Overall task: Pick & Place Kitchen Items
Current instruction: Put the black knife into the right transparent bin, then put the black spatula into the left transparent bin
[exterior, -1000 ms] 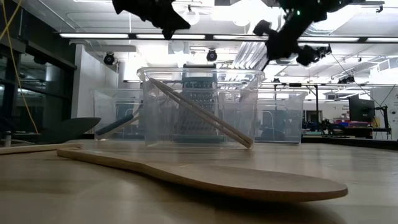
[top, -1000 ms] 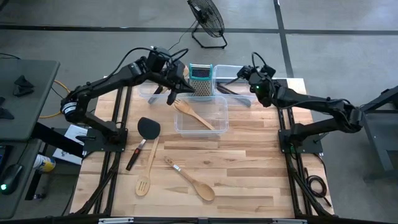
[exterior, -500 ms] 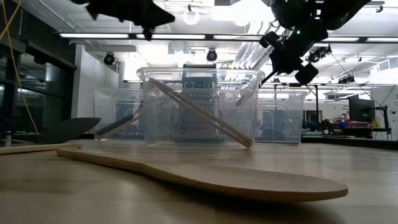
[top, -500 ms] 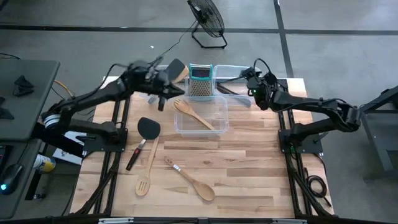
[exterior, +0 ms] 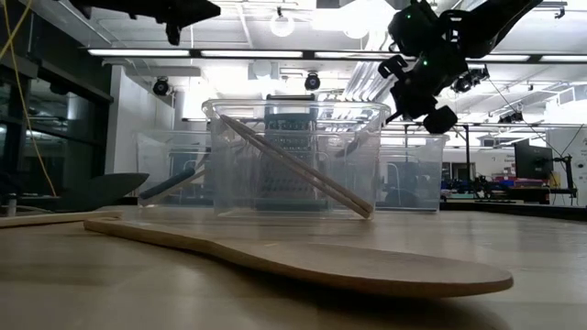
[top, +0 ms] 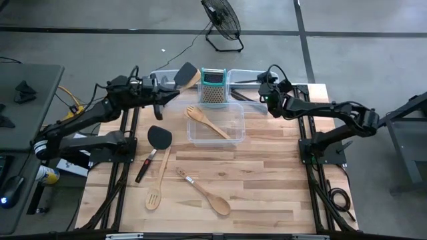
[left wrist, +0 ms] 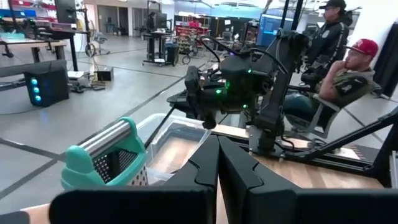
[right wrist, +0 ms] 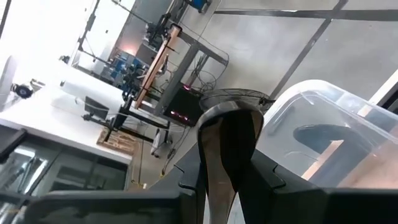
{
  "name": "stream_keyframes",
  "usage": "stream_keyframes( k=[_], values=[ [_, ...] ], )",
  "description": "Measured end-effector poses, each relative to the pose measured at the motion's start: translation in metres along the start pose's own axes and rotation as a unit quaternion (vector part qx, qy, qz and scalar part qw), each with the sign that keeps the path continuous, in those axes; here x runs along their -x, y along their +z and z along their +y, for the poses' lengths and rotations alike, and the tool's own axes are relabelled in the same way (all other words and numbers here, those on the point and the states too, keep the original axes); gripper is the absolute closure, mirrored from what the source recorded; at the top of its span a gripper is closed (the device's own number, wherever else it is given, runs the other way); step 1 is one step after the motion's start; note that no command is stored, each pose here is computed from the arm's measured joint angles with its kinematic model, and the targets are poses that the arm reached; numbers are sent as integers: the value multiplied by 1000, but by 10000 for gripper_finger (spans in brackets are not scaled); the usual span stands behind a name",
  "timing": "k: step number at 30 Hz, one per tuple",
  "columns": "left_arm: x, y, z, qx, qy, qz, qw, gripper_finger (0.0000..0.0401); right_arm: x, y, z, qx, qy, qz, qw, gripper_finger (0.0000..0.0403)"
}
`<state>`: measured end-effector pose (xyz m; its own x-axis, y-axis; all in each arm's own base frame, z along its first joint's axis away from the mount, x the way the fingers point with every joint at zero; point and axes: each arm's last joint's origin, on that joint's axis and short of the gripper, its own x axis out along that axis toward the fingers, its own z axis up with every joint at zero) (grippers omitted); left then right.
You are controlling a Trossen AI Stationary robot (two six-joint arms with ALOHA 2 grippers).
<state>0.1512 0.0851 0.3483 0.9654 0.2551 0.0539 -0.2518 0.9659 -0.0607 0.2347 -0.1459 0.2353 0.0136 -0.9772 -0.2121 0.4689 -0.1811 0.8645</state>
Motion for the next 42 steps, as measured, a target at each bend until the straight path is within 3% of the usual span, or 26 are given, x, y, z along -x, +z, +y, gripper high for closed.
stream_keyframes(
  k=[4, 10, 20, 33, 42],
  values=[
    [0, -1, 0, 2, 1, 4, 1000, 396, 0, 0, 0, 14, 2, 8, 1000, 342],
    [0, -2, 0, 3, 0, 8, 1000, 396, 1, -1, 0, 22, 4, 20, 1000, 296],
    [0, -2, 0, 6, -8, 11, 1000, 396, 4, -4, 5, 58, 30, 46, 997, 311],
    [1, -2, -1, 9, -10, 10, 1000, 396, 8, 2, 26, 91, 109, 50, 989, 317],
    [1, -2, -1, 19, -8, 10, 1000, 396, 28, 38, 53, 152, 202, 36, 967, 318]
  ],
)
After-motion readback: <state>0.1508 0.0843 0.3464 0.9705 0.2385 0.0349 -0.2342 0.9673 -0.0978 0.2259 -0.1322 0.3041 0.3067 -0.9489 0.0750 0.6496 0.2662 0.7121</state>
